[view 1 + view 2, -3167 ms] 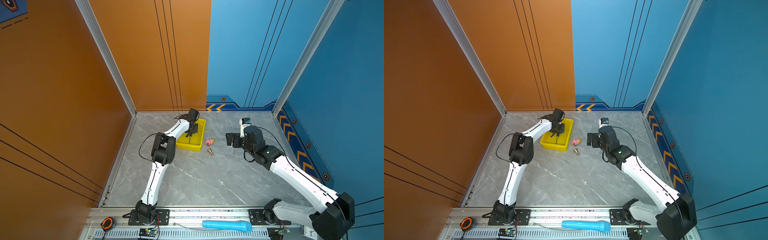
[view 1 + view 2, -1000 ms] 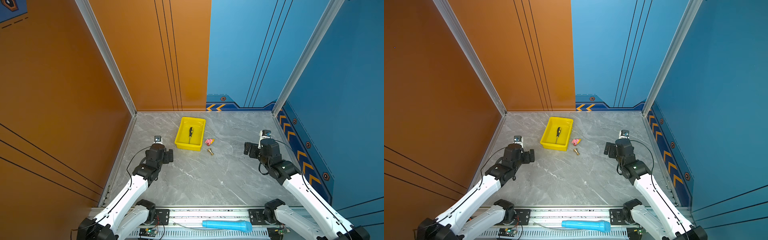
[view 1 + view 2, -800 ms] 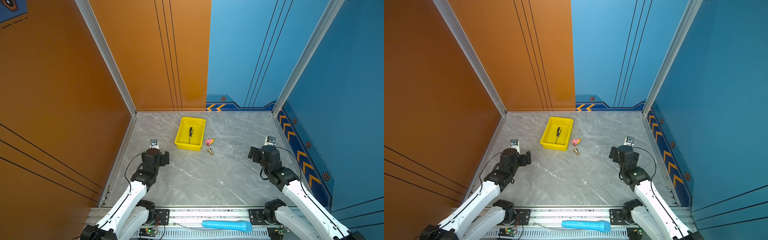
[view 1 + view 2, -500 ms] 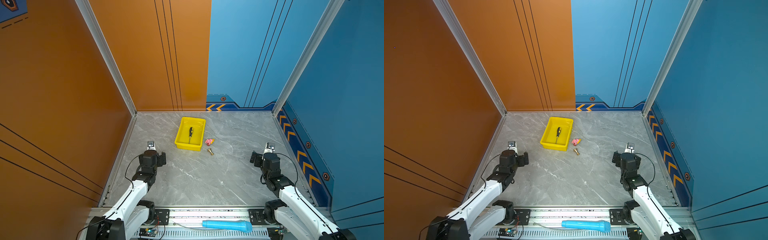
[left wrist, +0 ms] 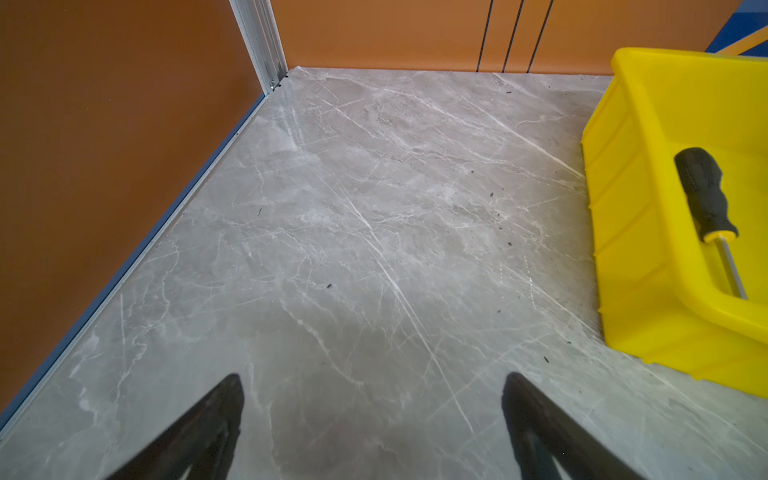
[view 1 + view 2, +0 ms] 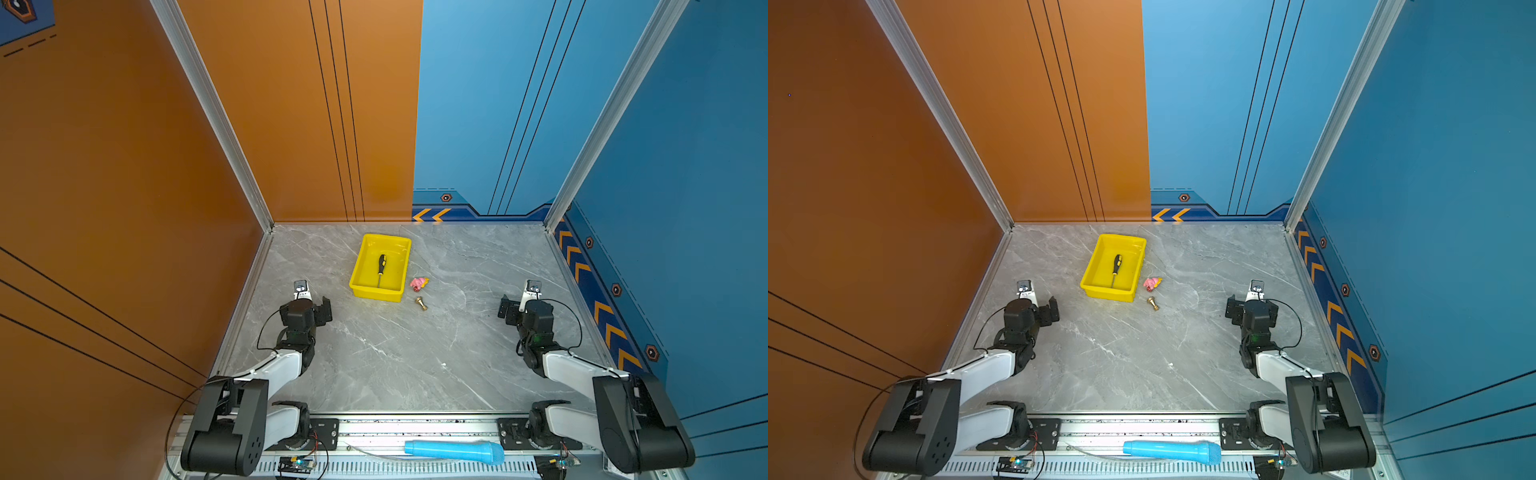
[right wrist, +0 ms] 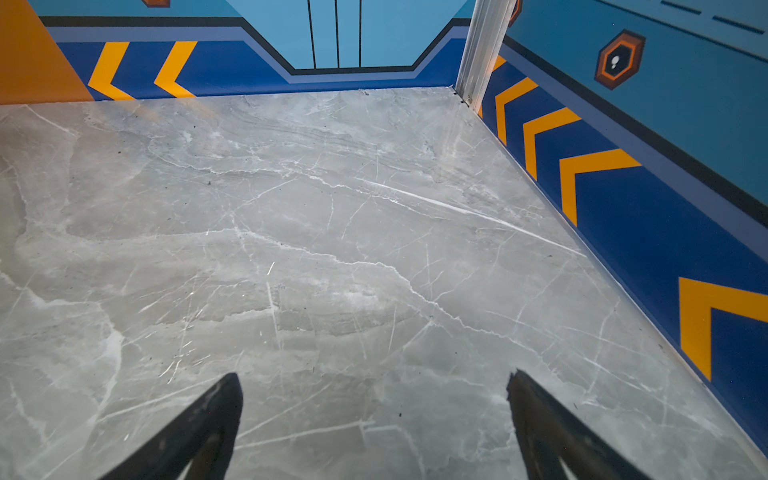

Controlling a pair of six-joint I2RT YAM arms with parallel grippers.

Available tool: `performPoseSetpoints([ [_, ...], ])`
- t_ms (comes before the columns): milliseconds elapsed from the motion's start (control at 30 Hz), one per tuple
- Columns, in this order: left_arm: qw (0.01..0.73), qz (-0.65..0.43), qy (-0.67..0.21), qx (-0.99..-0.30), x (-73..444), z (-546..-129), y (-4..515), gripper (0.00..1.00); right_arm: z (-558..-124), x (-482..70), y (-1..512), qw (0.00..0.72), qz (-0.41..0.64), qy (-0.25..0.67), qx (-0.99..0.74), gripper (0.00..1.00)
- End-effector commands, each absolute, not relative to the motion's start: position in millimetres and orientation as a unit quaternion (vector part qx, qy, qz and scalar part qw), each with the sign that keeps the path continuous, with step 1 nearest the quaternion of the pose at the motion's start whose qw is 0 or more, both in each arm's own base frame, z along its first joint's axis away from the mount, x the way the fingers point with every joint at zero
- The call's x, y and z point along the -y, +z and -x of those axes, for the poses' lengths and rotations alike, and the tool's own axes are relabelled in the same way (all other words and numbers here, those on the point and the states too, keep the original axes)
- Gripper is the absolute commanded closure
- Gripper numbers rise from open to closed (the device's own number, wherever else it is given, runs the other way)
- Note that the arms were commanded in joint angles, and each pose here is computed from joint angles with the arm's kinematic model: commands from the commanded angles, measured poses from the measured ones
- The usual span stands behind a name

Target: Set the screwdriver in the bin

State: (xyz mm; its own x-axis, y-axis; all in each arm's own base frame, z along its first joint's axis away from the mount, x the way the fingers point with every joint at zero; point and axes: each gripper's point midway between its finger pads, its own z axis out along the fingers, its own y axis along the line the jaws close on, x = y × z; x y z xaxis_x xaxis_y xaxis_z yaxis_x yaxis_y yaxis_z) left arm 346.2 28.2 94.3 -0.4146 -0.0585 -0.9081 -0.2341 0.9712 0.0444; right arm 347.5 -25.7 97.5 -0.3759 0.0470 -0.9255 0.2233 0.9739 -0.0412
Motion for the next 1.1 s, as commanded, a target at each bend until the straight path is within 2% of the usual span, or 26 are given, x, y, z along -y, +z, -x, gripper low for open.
performPoseSetpoints([
  [0, 0.581, 0.078, 0.075, -0.807, -26.3, -369.2, 120.0, 0.02, -368.7, 25.2, 126.6, 0.611, -0.087, -0.059, -0.785, 0.0],
  [200, 0.581, 0.06, 0.079, -0.808, -25.6, -387.8, 109.1, 0.02, -378.3, 27.5, 115.2, 0.604, -0.089, -0.06, -0.79, 0.0],
  [467, 0.576, 0.065, 0.083, -0.811, -27.5, -388.9, 92.0, 0.02, -378.5, 39.5, 100.3, 0.608, -0.12, -0.078, -0.781, 0.0],
  [667, 0.58, 0.063, 0.086, -0.808, -27.1, -390.5, 92.9, 0.02, -383.3, 41.0, 97.0, 0.585, -0.126, -0.098, -0.795, 0.0],
  [1067, 0.572, 0.03, 0.068, -0.817, -14.6, -396.0, 90.2, 0.02, -383.2, 40.4, 98.0, 0.587, -0.125, -0.107, -0.793, 0.0],
])
